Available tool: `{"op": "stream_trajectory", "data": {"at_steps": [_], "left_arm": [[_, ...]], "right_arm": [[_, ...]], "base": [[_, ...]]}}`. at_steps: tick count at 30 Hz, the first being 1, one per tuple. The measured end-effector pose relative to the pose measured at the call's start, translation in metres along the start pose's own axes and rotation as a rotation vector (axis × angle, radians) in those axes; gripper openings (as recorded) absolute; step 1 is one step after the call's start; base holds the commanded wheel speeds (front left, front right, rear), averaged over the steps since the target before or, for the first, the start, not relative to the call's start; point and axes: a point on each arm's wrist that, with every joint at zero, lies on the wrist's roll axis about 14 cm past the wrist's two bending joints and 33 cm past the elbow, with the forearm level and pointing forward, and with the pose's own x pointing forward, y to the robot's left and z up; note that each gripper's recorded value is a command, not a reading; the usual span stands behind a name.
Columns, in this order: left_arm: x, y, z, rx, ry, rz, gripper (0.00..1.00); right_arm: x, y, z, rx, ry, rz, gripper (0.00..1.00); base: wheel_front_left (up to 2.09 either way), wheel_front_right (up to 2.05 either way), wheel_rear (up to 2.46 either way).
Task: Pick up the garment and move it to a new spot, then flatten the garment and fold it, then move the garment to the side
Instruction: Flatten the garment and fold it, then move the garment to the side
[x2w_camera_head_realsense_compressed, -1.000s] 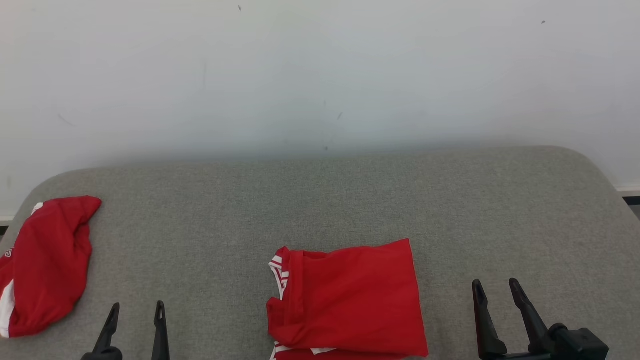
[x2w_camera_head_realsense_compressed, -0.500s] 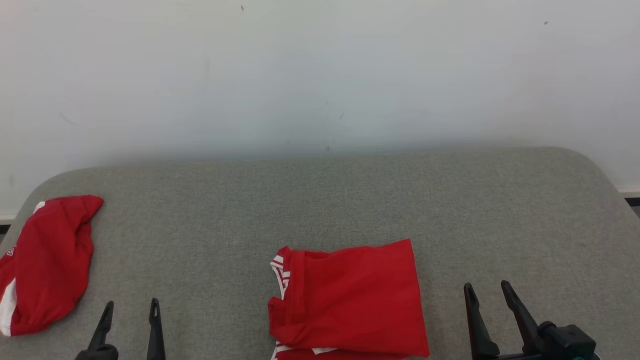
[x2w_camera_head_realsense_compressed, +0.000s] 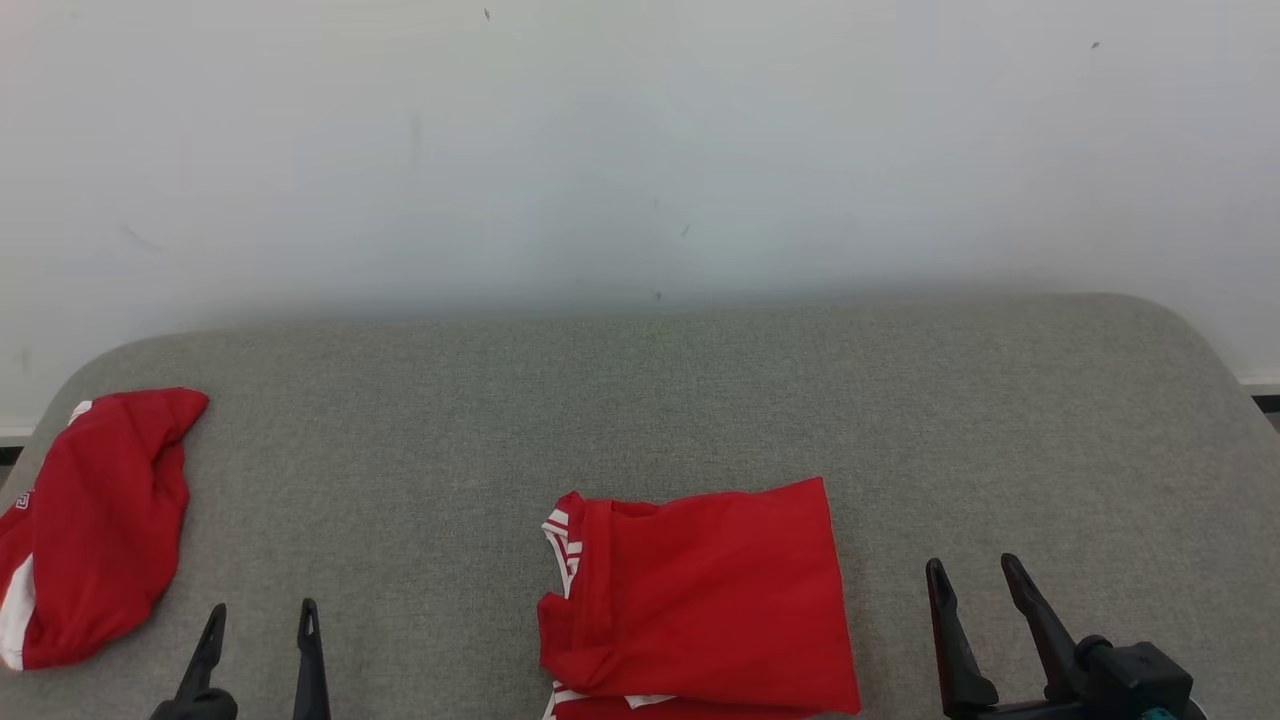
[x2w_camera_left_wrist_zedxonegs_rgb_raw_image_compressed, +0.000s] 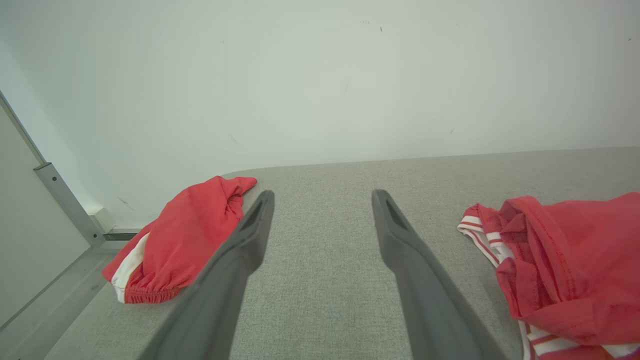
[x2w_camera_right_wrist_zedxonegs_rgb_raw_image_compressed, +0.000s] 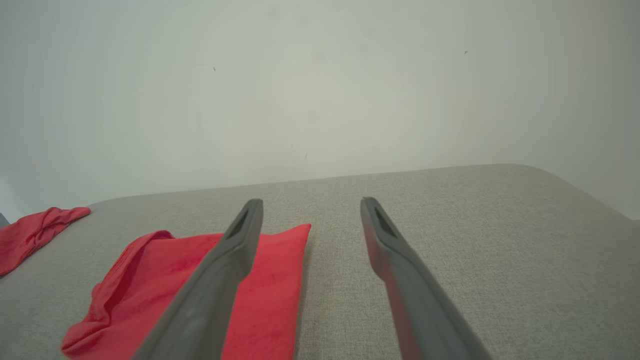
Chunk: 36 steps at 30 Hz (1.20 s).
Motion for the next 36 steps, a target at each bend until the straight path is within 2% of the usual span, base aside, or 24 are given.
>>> {"op": "stream_trajectory", "data": {"at_steps": [17, 23, 31, 33, 36], "left_arm": [[-0.001, 0.001, -0.003, -0.006, 0.009, 0.009, 1.00], [-0.001, 0.001, -0.005, -0.011, 0.018, 0.013, 1.00], [0.002, 0.002, -0.013, -0.020, 0.036, 0.015, 1.00], [0.002, 0.003, -0.015, -0.022, 0.043, 0.018, 1.00], [0.004, 0.004, -0.018, -0.025, 0.051, 0.025, 1.00]], "right_arm": [[0.000, 0.000, -0.005, 0.004, 0.022, -0.001, 1.00], [0.020, 0.008, -0.017, 0.005, 0.071, 0.030, 1.00], [0.055, 0.016, -0.068, 0.004, 0.244, 0.067, 1.00], [0.060, 0.014, -0.084, 0.046, 0.295, 0.046, 1.00], [0.067, 0.016, -0.103, 0.051, 0.353, 0.050, 1.00]], "base": [[0.00, 0.00, 0.00], [0.00, 0.00, 0.00], [0.00, 0.00, 0.00], [0.00, 0.00, 0.00], [0.00, 0.00, 0.00]]}}
